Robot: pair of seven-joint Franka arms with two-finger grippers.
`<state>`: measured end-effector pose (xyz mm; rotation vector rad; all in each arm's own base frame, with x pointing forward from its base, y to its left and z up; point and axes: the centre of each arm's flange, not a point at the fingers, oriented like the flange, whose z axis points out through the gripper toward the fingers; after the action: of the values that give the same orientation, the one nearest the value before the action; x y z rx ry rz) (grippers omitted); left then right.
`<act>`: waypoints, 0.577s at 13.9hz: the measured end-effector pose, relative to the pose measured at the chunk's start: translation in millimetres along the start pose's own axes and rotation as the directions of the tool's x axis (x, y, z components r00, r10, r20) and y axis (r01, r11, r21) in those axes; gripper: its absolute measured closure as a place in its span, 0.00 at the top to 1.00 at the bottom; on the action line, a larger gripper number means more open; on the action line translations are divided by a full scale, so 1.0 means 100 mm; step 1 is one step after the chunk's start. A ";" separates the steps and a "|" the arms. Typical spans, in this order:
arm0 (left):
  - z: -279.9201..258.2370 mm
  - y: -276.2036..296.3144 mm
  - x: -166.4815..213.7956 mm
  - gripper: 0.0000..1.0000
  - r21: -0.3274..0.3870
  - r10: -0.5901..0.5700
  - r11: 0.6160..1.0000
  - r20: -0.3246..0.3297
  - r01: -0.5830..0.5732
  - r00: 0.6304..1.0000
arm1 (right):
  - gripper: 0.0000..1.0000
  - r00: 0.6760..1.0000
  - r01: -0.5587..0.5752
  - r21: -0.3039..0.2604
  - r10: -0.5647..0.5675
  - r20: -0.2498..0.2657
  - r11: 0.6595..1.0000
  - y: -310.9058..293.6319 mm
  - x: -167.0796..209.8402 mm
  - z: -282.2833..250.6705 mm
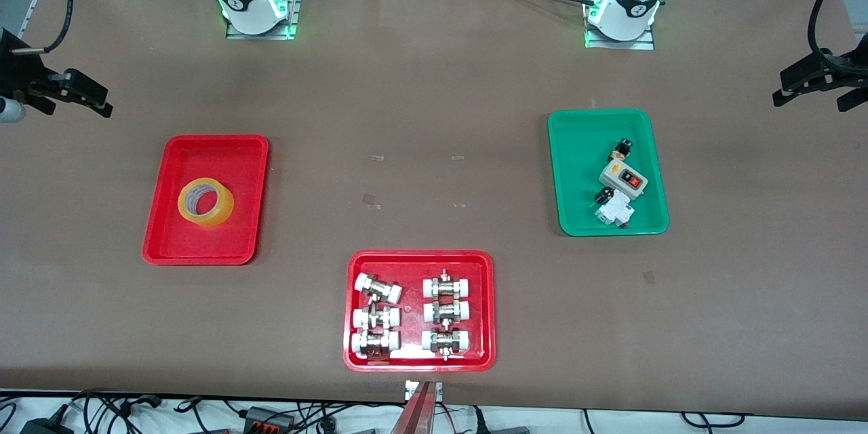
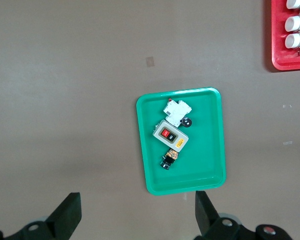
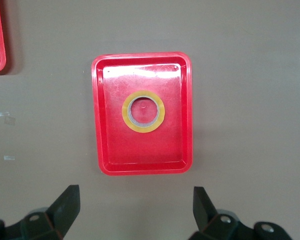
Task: Left arm passes tape to right arm into tray
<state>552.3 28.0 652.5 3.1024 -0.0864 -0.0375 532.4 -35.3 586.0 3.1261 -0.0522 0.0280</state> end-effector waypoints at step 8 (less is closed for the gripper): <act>0.00 0.00 0.00 1.00 0.000 0.000 1.000 0.000 0.000 1.000 | 1.00 1.000 0.016 -0.001 -0.016 -0.003 1.000 -0.06 -0.02 -0.03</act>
<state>552.3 28.0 652.5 3.1024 -0.0864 -0.0374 530.9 -29.0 588.9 3.1256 -0.0273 0.0318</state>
